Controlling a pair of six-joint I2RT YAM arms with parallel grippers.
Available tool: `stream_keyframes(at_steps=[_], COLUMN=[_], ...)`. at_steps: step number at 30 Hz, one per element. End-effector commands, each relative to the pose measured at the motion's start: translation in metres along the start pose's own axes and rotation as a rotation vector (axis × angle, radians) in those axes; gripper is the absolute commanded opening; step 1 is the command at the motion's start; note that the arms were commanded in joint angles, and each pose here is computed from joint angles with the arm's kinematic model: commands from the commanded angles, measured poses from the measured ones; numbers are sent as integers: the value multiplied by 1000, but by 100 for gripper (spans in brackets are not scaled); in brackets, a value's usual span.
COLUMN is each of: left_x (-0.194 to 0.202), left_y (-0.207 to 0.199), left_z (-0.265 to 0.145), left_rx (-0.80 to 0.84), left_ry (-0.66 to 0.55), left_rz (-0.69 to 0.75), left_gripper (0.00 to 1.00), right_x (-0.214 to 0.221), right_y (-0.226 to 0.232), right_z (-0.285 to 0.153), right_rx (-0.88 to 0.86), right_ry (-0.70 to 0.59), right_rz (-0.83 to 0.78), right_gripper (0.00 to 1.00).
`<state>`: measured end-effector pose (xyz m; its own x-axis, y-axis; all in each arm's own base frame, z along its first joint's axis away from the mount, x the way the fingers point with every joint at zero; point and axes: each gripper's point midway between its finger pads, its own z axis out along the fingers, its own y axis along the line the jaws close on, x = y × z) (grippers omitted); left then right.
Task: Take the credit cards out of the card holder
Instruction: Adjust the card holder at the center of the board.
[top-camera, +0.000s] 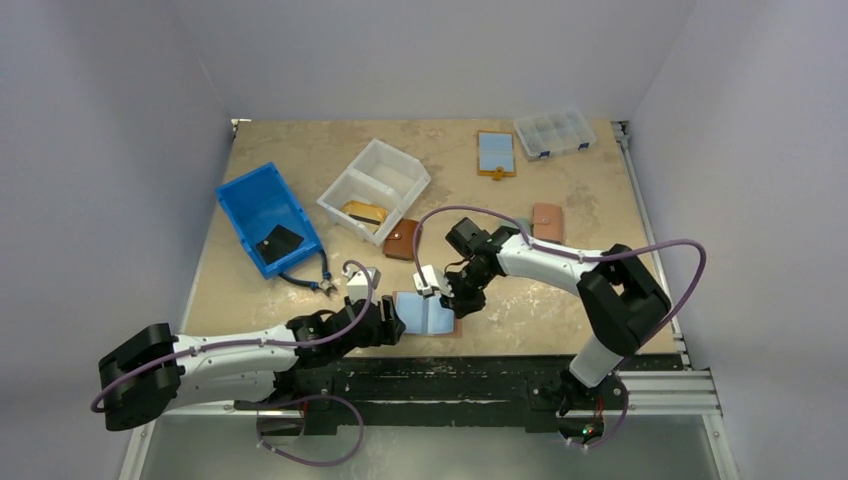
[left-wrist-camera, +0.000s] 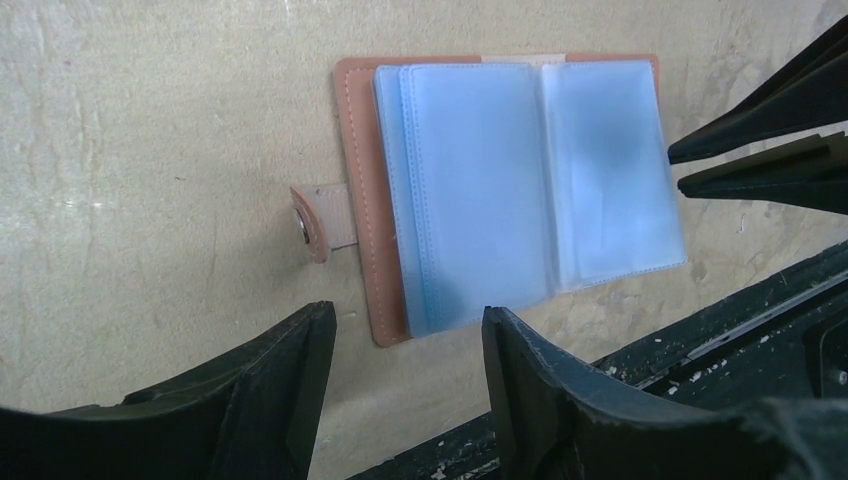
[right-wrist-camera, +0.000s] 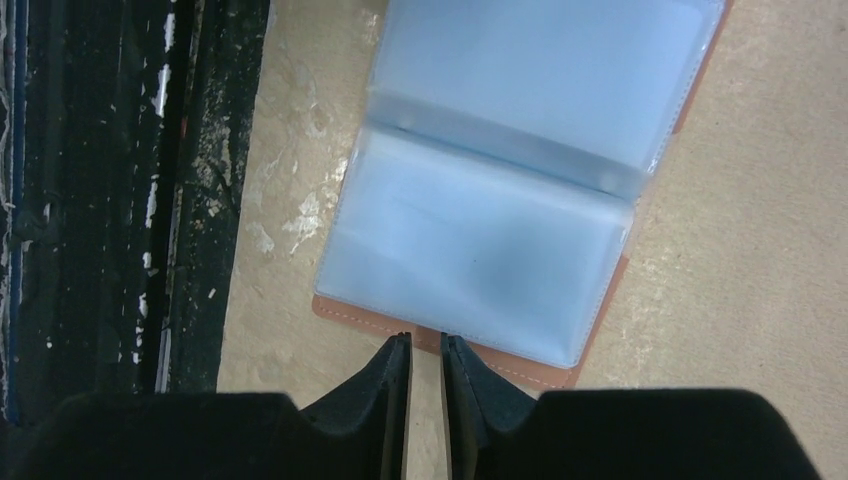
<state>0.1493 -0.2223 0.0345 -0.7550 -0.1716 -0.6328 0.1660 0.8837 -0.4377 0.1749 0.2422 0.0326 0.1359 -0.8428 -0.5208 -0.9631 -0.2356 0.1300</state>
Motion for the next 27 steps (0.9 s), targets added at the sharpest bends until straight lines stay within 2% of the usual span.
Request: stream_keyframes(at_steps=[1, 6, 11, 14, 16, 18, 19, 27], left_x=[-5, -4, -8, -11, -13, -14, -13, -6], left_y=[-16, -17, -16, -17, -19, -22, -22, -2], left_z=[5, 7, 4, 3, 4, 5, 5, 7], left_rx=[68, 69, 66, 74, 84, 92, 90, 5], left_ry=[-23, -21, -35, -49, -52, -52, -47, -33], left_rz=[-53, -58, -61, -70, -72, -73, -70, -45], left_gripper=[60, 60, 60, 60, 60, 60, 60, 59], right_x=[-26, -53, -41, -40, -41, -39, -36, -28], right_y=[-9, -8, -26, -30, -30, -28, -26, -28], right_z=[-4, -25, -78, -106, -115, -115, -111, -102], right_rx=[47, 17, 149, 238, 273, 274, 261, 230], right_ry=[-97, -232, -298, -366, -396, -407, -402, -378], right_rz=[5, 29, 51, 37, 27, 31, 40, 84], right_gripper=[25, 27, 31, 39, 47, 59, 61, 64])
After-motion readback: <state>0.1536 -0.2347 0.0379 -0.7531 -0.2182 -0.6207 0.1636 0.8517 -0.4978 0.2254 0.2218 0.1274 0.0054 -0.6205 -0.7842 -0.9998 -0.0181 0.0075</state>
